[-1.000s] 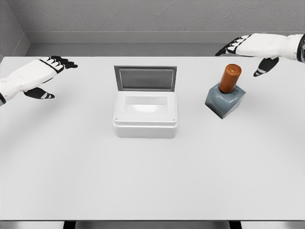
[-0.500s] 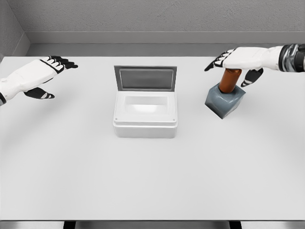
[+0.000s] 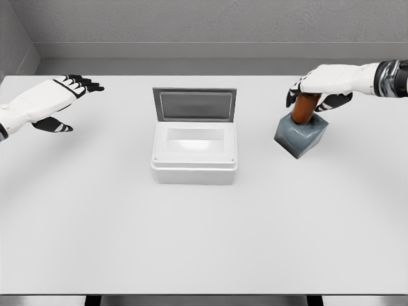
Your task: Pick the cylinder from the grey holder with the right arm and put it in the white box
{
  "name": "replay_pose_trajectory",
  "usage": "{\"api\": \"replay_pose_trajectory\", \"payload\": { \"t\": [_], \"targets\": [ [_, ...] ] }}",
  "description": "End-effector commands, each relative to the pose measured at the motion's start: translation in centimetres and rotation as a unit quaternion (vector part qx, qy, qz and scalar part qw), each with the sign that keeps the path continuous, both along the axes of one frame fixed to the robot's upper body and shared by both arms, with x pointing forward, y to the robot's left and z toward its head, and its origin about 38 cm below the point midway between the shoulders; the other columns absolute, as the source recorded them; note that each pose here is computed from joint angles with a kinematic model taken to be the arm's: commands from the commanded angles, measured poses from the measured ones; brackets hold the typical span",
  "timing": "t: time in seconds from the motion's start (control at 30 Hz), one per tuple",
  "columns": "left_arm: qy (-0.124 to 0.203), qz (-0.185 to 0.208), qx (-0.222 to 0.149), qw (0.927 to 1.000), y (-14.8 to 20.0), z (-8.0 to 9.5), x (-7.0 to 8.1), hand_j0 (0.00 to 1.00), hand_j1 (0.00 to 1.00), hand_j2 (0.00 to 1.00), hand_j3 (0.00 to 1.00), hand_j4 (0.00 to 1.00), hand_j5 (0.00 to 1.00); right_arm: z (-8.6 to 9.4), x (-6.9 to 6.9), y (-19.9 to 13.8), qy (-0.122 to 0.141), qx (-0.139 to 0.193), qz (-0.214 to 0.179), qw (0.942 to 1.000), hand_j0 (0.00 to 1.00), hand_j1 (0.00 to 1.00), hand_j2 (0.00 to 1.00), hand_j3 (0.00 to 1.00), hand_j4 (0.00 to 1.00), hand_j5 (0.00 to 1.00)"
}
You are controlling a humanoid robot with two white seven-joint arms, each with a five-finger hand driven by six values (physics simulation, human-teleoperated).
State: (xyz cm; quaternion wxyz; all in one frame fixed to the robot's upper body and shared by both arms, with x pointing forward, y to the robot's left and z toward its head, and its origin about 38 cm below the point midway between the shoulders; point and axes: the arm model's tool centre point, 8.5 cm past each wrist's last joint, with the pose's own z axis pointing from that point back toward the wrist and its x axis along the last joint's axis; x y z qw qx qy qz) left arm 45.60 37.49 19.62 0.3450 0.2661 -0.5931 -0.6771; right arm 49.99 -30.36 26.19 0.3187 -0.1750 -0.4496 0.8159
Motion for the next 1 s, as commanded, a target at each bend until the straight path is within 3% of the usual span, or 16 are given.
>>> {"api": "replay_pose_trajectory", "payload": {
  "t": [0.0, 0.6, 0.97],
  "targets": [
    [0.0, 0.001, -0.003, 1.0, 0.0, 0.1, 0.0, 1.0, 1.0, 1.0, 1.0, 1.0, 1.0, 0.1, 0.0, 0.0, 0.0, 0.002, -0.001, 1.0, 0.55, 0.55, 0.55, 0.55, 0.55, 0.55],
    [0.0, 0.001, -0.003, 1.0, 0.0, 0.1, 0.0, 1.0, 1.0, 1.0, 1.0, 1.0, 1.0, 2.5, 0.1, 0.2, -0.026, 0.003, 0.007, 0.9996, 0.5, 0.5, 0.5, 0.5, 0.5, 0.5],
    [0.0, 0.001, -0.002, 1.0, 0.1, 0.1, 0.0, 1.0, 1.0, 1.0, 1.0, 1.0, 1.0, 3.9, -1.8, 4.1, -0.05, 0.007, 0.075, 0.9959, 0.5, 0.5, 0.5, 0.5, 0.5, 0.5]
  ]
}}
